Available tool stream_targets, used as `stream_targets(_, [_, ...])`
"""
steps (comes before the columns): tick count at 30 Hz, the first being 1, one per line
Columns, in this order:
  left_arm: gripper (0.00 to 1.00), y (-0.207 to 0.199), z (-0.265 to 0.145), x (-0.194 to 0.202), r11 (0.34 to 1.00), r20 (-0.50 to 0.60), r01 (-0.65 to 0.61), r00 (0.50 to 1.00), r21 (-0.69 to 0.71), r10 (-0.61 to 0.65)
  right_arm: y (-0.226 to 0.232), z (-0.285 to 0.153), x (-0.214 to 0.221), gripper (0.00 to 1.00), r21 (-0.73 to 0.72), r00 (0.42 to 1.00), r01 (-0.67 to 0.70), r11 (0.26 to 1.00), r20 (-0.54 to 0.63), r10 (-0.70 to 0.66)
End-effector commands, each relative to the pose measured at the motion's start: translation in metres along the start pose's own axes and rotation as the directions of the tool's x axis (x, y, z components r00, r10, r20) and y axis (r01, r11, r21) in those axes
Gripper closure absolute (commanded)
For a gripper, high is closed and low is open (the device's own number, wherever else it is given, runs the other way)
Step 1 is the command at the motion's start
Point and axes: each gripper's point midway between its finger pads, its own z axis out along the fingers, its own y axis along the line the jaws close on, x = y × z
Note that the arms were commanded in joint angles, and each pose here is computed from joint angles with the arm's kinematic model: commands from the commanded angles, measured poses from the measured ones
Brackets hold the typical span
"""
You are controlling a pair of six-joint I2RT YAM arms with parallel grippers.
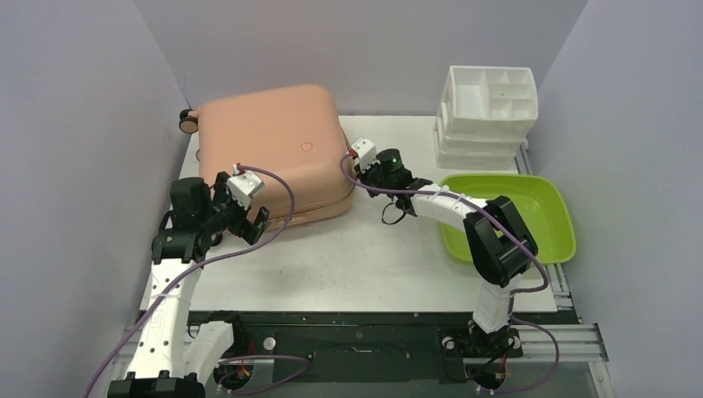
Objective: Open, take out, and arrange the luggage
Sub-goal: Unzip the luggage at the center of the board.
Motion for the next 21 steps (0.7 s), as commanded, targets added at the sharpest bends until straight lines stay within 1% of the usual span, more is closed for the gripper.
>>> stream_targets(1, [0.04,0.009,-0.011,-0.010,0.996,0.008,-0.060,0.998,-0.063,0.061,-0.057,0.010,-0.010,1.00,0.161,1.000,0.010,0.987,-0.024,-0.006])
stream_targets(2, [0.04,0.012,-0.012,-0.011,0.995,0.006,-0.063,0.998,-0.074,0.064,-0.059,0.012,-0.016,1.00,0.162,1.000,0.011,0.987,-0.013,-0.009])
stream_targets(5, [0.04,0.015,-0.015,-0.014,0.993,0.005,-0.073,0.997,-0.091,0.073,-0.062,0.022,-0.016,1.00,0.152,1.000,0.024,0.988,-0.014,-0.022])
stream_targets(10, [0.04,0.015,-0.018,-0.018,0.993,0.014,-0.076,0.997,-0.086,0.078,-0.081,0.034,-0.029,1.00,0.178,0.998,0.055,0.983,0.014,-0.058])
stream_targets(12, [0.04,0.021,-0.022,-0.024,0.990,0.028,-0.071,0.997,-0.118,0.075,-0.084,0.038,-0.031,1.00,0.164,0.997,0.056,0.985,0.038,-0.063])
stream_targets(13, [0.04,0.027,-0.025,-0.027,0.988,0.037,-0.053,0.998,-0.144,0.059,-0.081,0.039,-0.037,1.00,0.133,0.995,0.058,0.989,0.067,-0.068])
stream_targets(14, [0.04,0.039,-0.027,-0.033,0.979,0.050,-0.048,0.997,-0.199,0.059,-0.080,0.037,-0.036,1.00,0.119,0.995,0.054,0.991,0.078,-0.064])
stream_targets(15, [0.04,0.053,-0.033,-0.034,0.964,0.055,-0.005,0.998,-0.266,0.021,-0.075,0.037,-0.043,1.00,0.089,0.991,0.057,0.994,0.115,-0.067])
stream_targets(16, [0.04,0.065,-0.036,-0.043,0.950,0.089,0.005,0.996,-0.313,0.025,-0.069,0.036,-0.046,1.00,0.061,0.989,0.060,0.996,0.135,-0.067])
stream_targets(17, [0.04,0.081,-0.045,-0.045,0.926,0.112,0.056,0.994,-0.373,-0.015,-0.066,0.036,-0.046,1.00,0.048,0.988,0.061,0.997,0.139,-0.067])
stream_targets(18, [0.04,0.097,-0.049,-0.052,0.904,0.148,0.079,0.989,-0.420,-0.017,-0.063,0.035,-0.049,1.00,0.033,0.987,0.058,0.998,0.149,-0.062])
stream_targets(19, [0.04,0.116,-0.062,-0.055,0.863,0.190,0.152,0.980,-0.481,-0.066,-0.062,0.035,-0.050,1.00,0.030,0.986,0.056,0.998,0.153,-0.060])
stream_targets(20, [0.04,0.131,-0.064,-0.058,0.844,0.211,0.184,0.974,-0.505,-0.086,-0.060,0.036,-0.051,1.00,0.026,0.987,0.053,0.998,0.153,-0.057])
stream_targets(21, [0.04,0.149,-0.078,-0.061,0.801,0.248,0.243,0.961,-0.547,-0.122,-0.060,0.036,-0.054,1.00,0.025,0.986,0.053,0.998,0.157,-0.057])
